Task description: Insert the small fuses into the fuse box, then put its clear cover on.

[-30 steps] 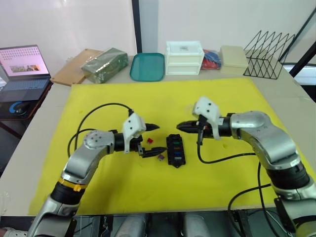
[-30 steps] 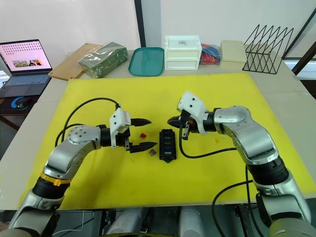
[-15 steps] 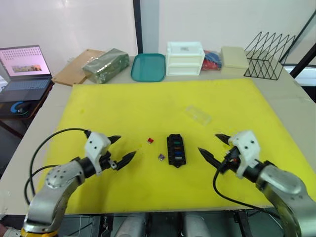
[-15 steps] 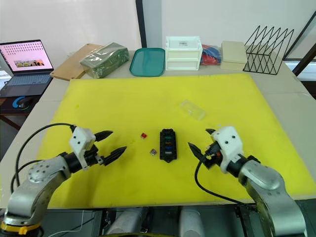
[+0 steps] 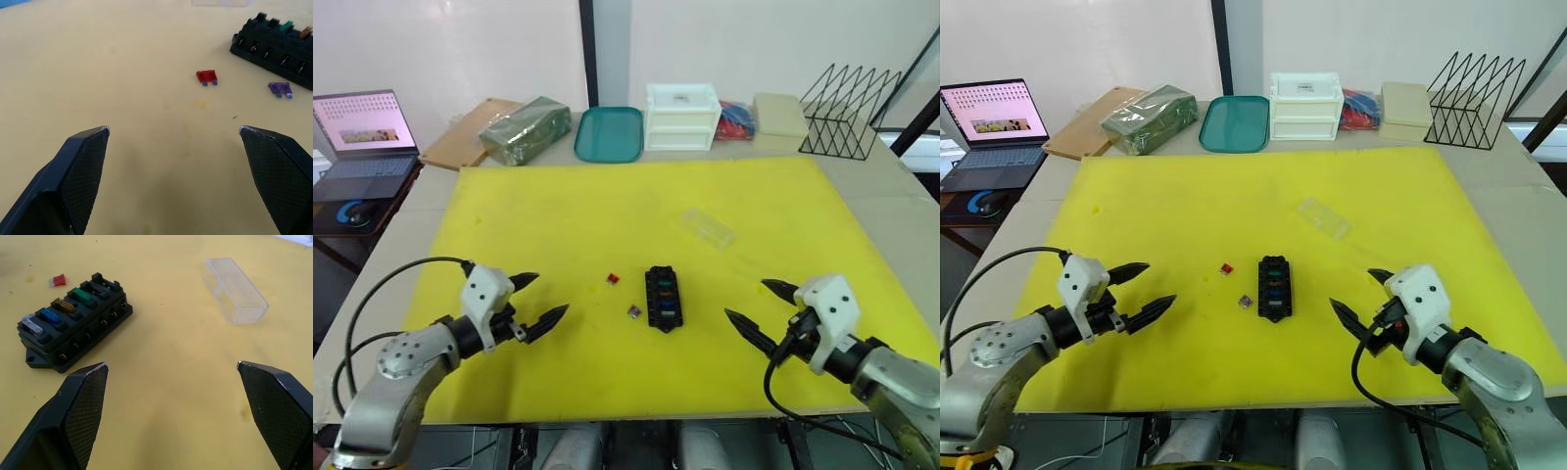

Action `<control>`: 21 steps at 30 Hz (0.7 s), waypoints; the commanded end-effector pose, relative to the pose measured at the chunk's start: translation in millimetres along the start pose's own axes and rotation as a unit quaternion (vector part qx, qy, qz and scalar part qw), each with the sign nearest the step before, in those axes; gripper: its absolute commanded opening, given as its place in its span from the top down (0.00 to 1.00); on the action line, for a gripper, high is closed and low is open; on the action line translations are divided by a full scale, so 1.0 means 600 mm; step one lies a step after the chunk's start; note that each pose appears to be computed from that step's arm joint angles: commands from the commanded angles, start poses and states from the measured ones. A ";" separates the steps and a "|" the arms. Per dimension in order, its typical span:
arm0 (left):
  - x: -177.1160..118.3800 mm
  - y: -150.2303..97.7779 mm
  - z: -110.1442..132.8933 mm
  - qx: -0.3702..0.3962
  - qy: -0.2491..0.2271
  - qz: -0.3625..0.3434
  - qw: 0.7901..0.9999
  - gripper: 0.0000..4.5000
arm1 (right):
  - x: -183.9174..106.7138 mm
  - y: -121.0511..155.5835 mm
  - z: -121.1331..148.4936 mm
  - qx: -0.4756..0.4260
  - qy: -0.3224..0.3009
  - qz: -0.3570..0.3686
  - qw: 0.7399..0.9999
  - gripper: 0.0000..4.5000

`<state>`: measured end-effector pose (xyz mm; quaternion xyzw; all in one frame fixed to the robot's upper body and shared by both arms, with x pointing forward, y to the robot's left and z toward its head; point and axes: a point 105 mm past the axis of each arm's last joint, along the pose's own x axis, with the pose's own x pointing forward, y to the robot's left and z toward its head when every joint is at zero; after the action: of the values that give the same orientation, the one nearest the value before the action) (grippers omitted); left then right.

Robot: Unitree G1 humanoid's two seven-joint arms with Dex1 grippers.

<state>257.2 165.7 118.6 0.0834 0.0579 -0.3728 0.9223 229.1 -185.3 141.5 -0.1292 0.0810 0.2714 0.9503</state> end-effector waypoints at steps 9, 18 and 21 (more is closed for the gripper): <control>0.072 -0.018 0.018 0.044 0.021 -0.127 0.991 0.00 | 0.060 0.019 0.070 -0.064 -0.030 0.118 0.990 0.01; 0.113 0.002 0.053 -0.130 0.031 -0.201 0.970 0.00 | 0.100 0.032 0.108 -0.135 -0.015 0.231 0.963 0.01; 0.120 0.008 0.055 -0.199 0.055 -0.232 0.951 0.00 | 0.104 0.042 0.123 -0.162 -0.016 0.264 0.951 0.01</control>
<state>312.8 112.0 131.4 -0.0644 0.1873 -0.5409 0.8174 276.3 -117.1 183.1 -0.2308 0.0693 0.5069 0.8276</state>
